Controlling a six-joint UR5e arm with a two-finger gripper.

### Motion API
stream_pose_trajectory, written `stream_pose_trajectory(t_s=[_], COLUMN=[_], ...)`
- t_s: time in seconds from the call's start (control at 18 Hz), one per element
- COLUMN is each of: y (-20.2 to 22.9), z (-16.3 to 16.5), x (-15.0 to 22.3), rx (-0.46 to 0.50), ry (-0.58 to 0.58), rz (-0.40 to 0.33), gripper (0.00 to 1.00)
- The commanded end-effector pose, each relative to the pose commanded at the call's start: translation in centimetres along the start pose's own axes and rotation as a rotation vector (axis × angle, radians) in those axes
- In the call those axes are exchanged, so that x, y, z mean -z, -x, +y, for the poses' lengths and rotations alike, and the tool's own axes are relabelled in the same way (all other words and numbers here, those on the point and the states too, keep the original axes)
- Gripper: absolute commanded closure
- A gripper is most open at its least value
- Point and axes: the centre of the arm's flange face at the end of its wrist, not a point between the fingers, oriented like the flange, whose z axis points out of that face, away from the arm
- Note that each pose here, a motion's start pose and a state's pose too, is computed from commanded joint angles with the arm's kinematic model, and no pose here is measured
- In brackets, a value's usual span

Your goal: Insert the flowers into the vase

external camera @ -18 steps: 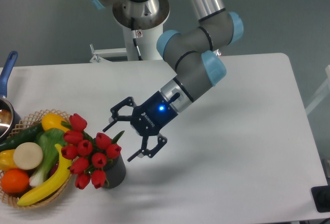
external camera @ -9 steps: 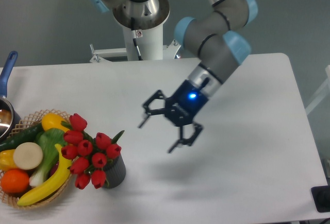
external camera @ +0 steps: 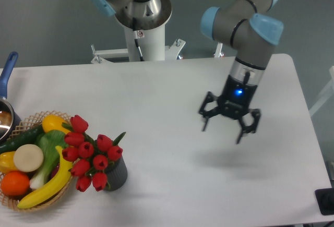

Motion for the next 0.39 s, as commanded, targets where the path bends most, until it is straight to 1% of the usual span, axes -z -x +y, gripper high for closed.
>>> stream_pose_trajectory(t_s=[0.17, 0.22, 0.39], y=[-0.26, -0.69, -0.83], z=[1.05, 0.65, 0.63], x=[-0.66, -0.82, -0.66], rx=[-0.013, -0.028, -0.028], ry=[0.121, 0.134, 0.139], rz=[-0.030, -0.031, -0.035], gripper=[0.00, 0.00, 0.00])
